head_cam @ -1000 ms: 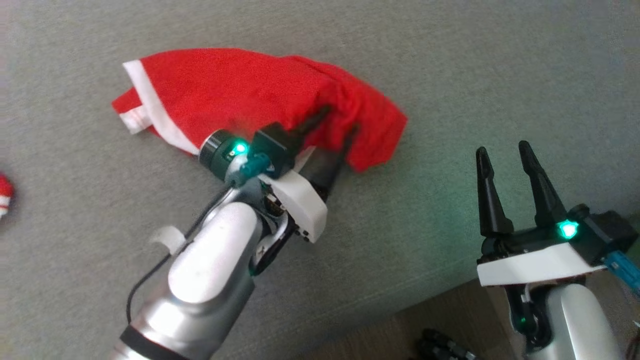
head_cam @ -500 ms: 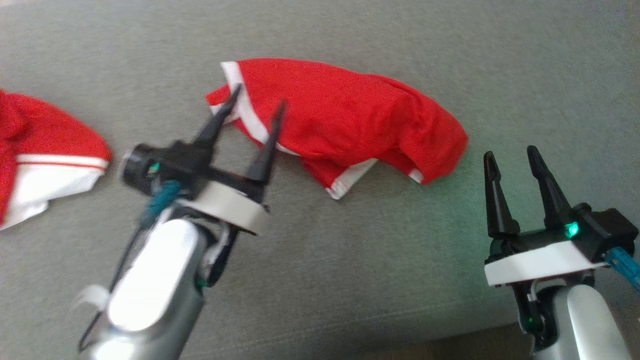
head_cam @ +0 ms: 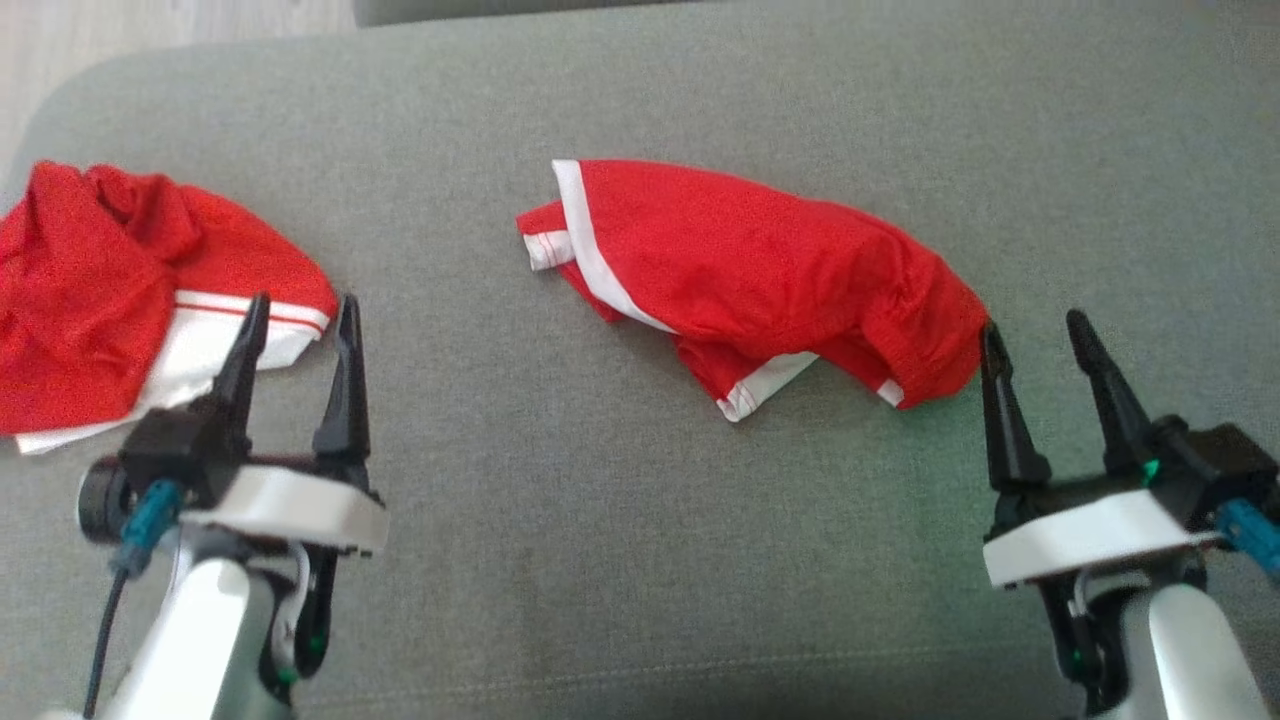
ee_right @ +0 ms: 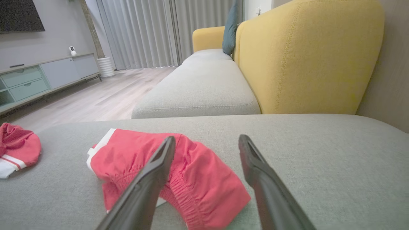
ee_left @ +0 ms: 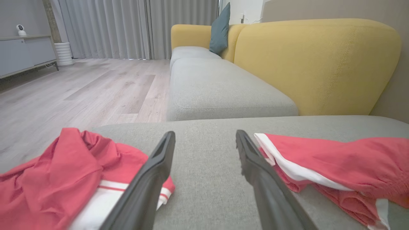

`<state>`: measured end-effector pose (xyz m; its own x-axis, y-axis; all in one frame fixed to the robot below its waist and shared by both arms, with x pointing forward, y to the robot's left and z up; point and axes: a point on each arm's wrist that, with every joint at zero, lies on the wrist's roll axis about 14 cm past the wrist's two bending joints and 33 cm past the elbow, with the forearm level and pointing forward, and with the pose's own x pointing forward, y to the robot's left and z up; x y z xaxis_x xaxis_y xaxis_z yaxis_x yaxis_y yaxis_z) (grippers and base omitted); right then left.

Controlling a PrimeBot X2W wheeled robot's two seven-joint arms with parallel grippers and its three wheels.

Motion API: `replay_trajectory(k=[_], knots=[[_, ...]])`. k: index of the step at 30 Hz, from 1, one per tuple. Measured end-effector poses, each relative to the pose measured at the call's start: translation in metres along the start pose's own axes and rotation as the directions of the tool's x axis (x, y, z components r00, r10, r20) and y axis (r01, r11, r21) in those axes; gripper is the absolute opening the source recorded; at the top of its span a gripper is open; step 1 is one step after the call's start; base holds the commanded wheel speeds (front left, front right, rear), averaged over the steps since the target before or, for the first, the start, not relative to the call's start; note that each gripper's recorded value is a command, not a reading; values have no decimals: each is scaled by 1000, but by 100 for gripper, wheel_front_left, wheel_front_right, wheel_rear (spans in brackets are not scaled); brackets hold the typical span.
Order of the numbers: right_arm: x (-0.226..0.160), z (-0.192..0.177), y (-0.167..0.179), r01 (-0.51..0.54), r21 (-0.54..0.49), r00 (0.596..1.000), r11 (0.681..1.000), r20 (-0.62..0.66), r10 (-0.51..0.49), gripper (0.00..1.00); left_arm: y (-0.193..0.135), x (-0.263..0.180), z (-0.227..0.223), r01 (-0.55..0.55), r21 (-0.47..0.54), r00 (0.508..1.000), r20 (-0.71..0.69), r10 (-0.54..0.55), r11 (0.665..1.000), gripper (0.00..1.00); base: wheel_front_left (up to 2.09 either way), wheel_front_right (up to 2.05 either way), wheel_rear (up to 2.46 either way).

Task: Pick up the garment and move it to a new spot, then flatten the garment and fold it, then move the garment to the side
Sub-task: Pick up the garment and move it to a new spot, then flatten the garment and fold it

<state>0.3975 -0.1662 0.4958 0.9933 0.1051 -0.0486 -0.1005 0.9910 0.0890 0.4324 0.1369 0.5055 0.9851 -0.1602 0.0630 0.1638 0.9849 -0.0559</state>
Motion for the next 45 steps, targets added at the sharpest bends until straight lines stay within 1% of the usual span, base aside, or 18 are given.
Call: replay_trajectory(k=[5,18,45], knots=[[-16,-5,-3,16,-9,999,1000,-29,-16,100,2,-19,-2,-10,-2,1000,-16,10,1000,100,0,0,0],[-51,3,-6,38,-6,999,999,-24,-39,100,-3,-53,2,-15,8,1000,-21,15,1000,100,0,0,0],[-50,1,-2,27,7,999,1000,-33,-27,100,6,-53,2,-36,35,999,-23,37,999,100,0,0,0]])
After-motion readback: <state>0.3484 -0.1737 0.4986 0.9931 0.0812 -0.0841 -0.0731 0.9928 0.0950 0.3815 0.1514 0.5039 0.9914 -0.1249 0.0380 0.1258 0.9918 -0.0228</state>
